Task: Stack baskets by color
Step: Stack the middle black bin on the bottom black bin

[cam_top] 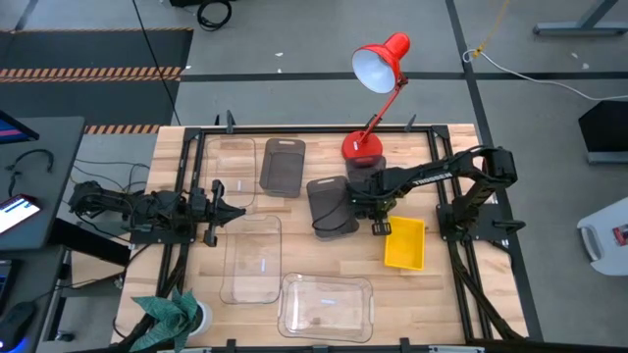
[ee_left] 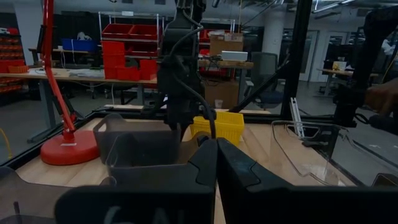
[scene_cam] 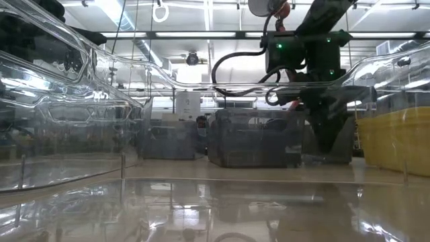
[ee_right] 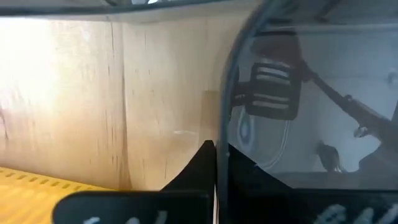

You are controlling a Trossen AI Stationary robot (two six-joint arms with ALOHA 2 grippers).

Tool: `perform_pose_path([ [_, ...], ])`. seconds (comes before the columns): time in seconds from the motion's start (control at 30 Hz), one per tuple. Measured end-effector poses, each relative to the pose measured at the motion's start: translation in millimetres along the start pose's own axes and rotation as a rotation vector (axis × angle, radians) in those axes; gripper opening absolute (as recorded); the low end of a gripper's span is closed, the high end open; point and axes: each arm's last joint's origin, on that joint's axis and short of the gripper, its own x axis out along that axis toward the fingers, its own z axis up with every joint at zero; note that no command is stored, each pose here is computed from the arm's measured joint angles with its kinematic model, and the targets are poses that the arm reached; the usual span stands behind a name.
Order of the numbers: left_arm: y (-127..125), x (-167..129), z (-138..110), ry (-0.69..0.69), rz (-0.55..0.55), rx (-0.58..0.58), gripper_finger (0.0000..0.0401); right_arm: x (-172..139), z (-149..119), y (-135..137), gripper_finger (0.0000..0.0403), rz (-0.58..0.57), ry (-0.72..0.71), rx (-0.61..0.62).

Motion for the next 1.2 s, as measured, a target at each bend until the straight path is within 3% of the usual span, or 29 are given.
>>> perform_pose_path([
  [0.3,0,0,0,0.0,0.0,0.0,0.0009,-31,6,1,0.0007,-0.017,0.089,0.074],
  [0.5,0,0,0,0.0,0.0,0.0,0.0009,-66,16,9,0.0007,-0.116,0.111,0.084],
  [0.8,0,0,0,0.0,0.0,0.0,0.0009,-113,36,42,0.0005,-0.166,-0.039,0.031],
  [1.03,0,0,0,0.0,0.0,0.0,0.0009,-120,46,67,0.0004,-0.142,-0.155,0.021],
  [1.2,0,0,0,0.0,0.0,0.0,0.0009,-110,67,78,0.0004,-0.118,-0.151,-0.014],
])
